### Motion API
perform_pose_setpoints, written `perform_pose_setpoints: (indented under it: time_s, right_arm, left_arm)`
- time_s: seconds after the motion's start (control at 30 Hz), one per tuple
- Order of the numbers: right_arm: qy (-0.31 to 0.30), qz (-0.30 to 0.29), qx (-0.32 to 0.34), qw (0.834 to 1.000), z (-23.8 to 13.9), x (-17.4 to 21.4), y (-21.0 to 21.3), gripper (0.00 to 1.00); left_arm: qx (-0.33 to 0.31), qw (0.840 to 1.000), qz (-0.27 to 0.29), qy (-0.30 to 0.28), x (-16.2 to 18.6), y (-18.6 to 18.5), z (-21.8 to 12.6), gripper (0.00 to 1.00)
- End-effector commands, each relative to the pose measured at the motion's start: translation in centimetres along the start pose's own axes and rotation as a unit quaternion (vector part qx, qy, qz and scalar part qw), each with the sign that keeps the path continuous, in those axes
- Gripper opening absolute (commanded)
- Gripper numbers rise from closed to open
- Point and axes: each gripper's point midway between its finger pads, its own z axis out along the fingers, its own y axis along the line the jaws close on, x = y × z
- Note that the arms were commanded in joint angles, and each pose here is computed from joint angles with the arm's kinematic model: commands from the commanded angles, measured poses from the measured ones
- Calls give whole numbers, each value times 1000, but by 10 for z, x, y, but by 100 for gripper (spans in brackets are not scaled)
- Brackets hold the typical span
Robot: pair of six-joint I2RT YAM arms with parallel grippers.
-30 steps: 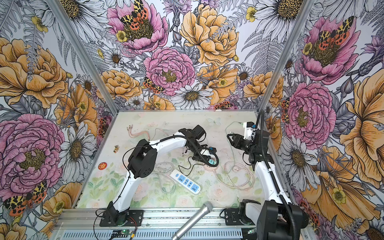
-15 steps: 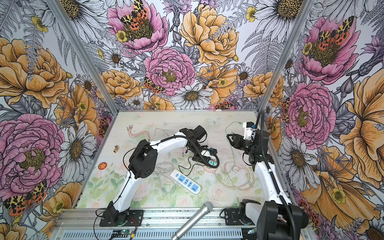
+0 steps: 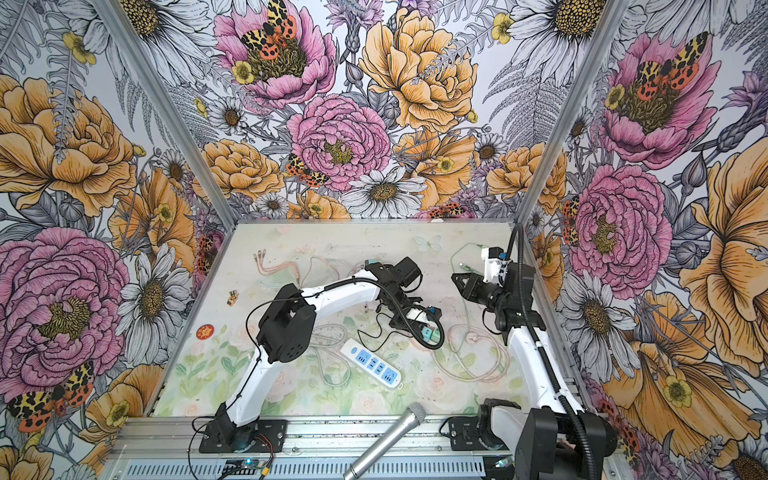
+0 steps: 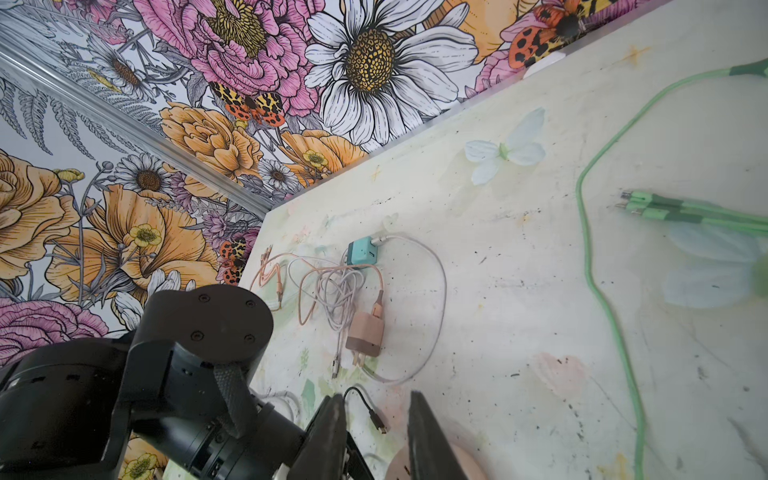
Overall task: Insert the plug
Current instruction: 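Align the teal charger prongs over the pink socket holes with the left gripper, then push the teal charger down into the pink socket with the left gripper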
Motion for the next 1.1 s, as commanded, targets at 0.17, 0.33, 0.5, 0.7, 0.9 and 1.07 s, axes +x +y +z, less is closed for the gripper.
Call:
perform_pose_setpoints:
  time_s: [0.17, 0.33, 0.5, 0.7, 0.9, 1.07]
  right_arm:
    - [39, 45, 44, 997, -18, 26, 1, 10]
    - [49, 46, 52, 996, -21, 34, 0, 8]
    - [58, 45, 52, 996, -18, 41, -2, 8]
    - [57, 40, 52, 996, -18, 41, -2, 8]
    - [60, 40, 45, 996, -17, 40, 1, 8]
    - [61, 39, 46, 996, -17, 40, 0, 8]
  left_arm:
    - [10, 984, -101, 146, 92, -17, 34, 2]
    - [-5, 984, -86, 158, 89, -19, 39, 2]
    - [-18, 981, -82, 173, 97, -25, 42, 3]
    - [-3, 979, -103, 177, 103, -40, 49, 1]
    - [56, 977, -147, 147, 99, -53, 46, 2]
    - [57, 972, -135, 184, 113, -57, 50, 1]
